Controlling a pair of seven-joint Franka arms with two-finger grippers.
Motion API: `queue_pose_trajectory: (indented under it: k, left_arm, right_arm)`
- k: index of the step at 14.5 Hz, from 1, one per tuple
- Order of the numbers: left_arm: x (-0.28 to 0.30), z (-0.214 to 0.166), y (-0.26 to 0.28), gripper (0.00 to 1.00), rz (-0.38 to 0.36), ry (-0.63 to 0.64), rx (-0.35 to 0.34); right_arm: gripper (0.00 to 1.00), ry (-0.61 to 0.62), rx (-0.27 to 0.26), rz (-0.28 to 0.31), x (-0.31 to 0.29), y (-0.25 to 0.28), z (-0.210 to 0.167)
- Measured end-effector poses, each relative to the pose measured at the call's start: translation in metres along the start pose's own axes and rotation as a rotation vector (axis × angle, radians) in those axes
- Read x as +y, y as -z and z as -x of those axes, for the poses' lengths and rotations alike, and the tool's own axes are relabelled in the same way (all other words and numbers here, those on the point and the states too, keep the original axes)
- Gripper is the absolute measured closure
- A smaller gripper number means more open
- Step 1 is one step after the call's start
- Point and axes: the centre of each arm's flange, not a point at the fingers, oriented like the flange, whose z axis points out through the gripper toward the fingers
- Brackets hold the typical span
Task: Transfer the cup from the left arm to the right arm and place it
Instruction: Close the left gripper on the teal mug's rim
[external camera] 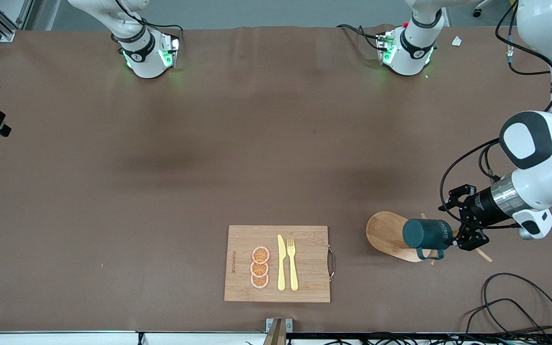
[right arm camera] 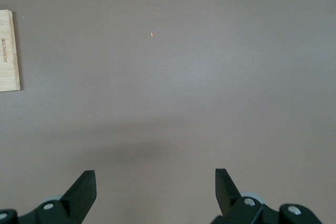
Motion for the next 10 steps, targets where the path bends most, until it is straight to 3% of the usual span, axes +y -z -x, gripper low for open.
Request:
queue_pose_trajectory:
  k: [10]
  left_arm:
    - [0.009,0.008,-0.034,0.0,-0.026,-0.016,-0.022]
  right_arm:
    - [0.0,-0.001,0.0,0.0,0.0,0.0,0.0]
